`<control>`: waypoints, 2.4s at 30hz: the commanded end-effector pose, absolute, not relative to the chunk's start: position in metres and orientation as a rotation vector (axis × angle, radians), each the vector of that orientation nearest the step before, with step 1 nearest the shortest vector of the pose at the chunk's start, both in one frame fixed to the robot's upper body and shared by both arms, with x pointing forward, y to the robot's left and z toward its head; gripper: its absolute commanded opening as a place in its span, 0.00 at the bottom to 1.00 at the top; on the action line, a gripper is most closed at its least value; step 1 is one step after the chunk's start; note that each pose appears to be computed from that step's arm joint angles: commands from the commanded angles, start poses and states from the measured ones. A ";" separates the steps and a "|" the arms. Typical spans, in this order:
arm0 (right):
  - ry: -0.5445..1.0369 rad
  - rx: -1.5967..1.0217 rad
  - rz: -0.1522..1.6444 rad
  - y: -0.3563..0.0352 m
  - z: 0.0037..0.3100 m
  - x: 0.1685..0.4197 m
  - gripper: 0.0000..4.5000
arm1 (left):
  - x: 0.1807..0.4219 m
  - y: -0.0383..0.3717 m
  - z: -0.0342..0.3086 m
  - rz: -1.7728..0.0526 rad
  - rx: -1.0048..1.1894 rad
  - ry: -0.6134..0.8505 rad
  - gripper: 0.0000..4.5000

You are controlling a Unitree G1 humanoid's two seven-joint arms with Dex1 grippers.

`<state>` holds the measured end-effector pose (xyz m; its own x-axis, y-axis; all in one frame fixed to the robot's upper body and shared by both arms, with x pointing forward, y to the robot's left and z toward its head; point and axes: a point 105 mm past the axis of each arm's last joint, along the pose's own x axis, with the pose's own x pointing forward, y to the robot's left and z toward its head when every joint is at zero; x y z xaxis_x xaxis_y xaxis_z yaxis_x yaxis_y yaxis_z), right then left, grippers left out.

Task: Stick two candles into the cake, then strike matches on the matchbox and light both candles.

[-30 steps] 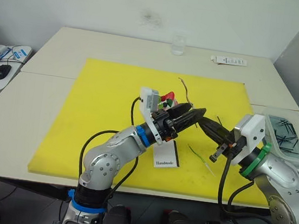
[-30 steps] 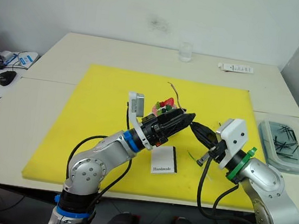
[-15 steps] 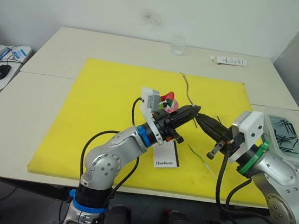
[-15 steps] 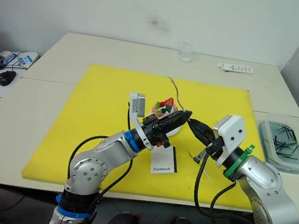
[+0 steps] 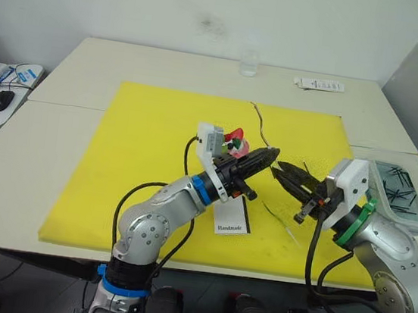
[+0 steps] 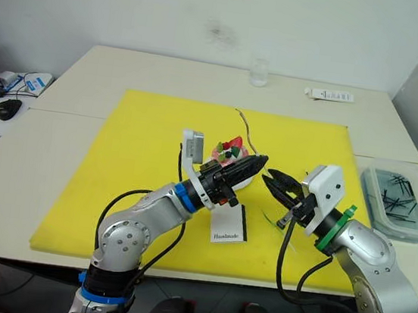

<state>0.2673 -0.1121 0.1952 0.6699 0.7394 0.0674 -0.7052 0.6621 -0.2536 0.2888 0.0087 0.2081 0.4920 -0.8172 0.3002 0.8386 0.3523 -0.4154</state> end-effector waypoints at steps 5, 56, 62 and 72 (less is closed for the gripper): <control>-0.154 -0.224 0.814 -0.101 0.201 0.279 0.78 | 0.304 0.055 0.238 -1.042 -0.475 -0.117 0.00; -0.089 -0.271 0.790 -0.065 0.212 0.301 0.86 | 0.375 0.104 0.185 -0.874 -0.193 -0.074 0.00; -0.089 -0.264 0.784 -0.065 0.213 0.302 0.86 | 0.376 0.101 0.188 -0.877 -0.202 -0.082 0.00; -0.089 -0.257 0.761 -0.068 0.215 0.305 0.86 | 0.378 0.100 0.184 -0.875 -0.199 -0.077 0.00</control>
<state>0.3038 -0.0642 0.2006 0.7053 0.7060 -0.0646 -0.6984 0.6763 -0.2340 0.3772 0.1017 0.1705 0.6519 -0.7504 0.1091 0.7553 0.6300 -0.1806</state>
